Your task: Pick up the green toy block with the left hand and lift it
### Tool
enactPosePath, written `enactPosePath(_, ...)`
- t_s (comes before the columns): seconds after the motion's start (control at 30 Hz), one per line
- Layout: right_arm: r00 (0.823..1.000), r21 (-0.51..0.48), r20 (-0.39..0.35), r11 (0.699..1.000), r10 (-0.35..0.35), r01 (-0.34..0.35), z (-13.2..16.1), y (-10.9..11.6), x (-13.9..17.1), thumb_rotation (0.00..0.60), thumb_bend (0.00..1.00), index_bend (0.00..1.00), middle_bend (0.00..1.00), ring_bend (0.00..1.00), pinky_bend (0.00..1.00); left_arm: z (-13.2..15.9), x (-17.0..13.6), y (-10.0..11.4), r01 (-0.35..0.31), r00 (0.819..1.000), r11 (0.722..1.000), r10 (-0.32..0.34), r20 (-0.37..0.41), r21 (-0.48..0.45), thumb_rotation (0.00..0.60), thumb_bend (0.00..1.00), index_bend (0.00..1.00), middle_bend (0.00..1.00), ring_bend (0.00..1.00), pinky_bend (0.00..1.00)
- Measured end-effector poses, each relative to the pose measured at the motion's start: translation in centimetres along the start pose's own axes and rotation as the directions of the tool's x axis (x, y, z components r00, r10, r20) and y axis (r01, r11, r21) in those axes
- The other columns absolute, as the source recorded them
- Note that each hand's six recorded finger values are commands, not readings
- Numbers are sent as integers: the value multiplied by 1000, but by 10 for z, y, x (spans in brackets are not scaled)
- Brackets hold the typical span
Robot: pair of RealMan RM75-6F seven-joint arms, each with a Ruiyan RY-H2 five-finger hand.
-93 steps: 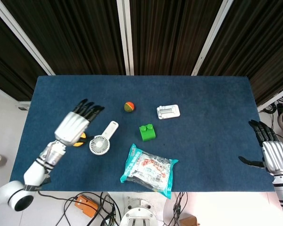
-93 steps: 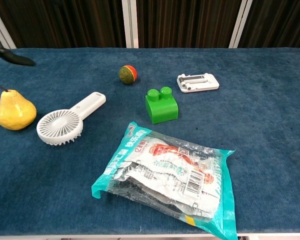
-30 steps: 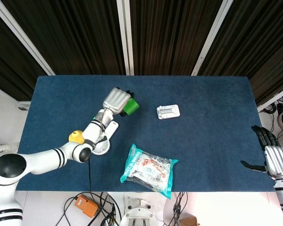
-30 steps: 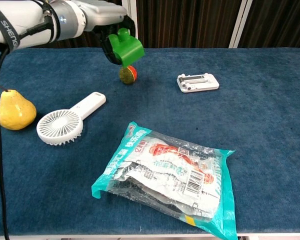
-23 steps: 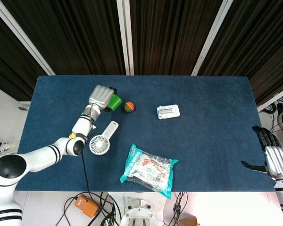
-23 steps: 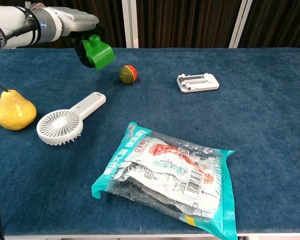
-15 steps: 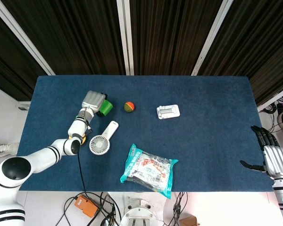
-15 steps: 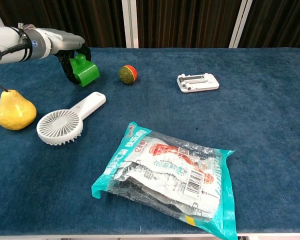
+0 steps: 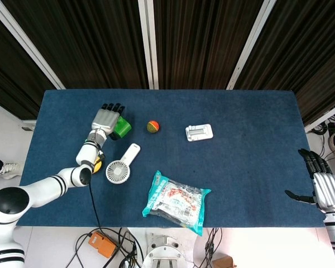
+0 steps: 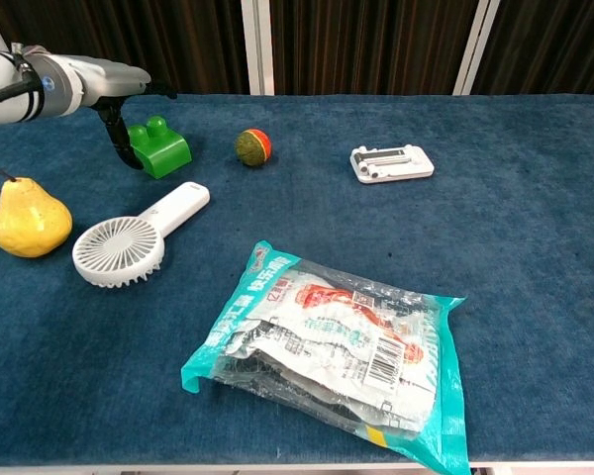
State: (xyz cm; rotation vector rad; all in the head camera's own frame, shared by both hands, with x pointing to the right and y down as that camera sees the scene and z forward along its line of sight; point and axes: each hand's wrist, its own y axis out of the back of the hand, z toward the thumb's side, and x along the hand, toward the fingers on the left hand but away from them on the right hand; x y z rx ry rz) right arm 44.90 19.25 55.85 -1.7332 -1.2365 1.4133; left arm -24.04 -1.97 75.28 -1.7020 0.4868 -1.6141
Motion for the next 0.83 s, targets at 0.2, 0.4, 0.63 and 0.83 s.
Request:
enactPosePath(0.2,1000,2,12,1000,-4,4,-7,2,0,600,130,112,130,4,144,-38,-38,25,-133,990,984,126,-67,-118,600,28,0,32,21,59)
enactPosePath(0.4,1000,-3,22,1000,0,0,-14,-3,-5,600,130,111,130,4,144,-101,-105,28,-273,952,952,246,-181,-140,600,28,10,52,27,57)
enactPosePath(0.63,999,11,-21,999,-36,36,-4,1,-9,600,131,107,130,4,144,-158,-216,-12,-371,901,925,337,-273,-82,600,28,25,58,35,55)
enactPosePath(0.83,998,33,-51,999,-37,38,6,2,-10,600,130,107,130,4,144,-177,-279,-51,-366,890,927,323,-323,-84,600,28,25,58,35,53)
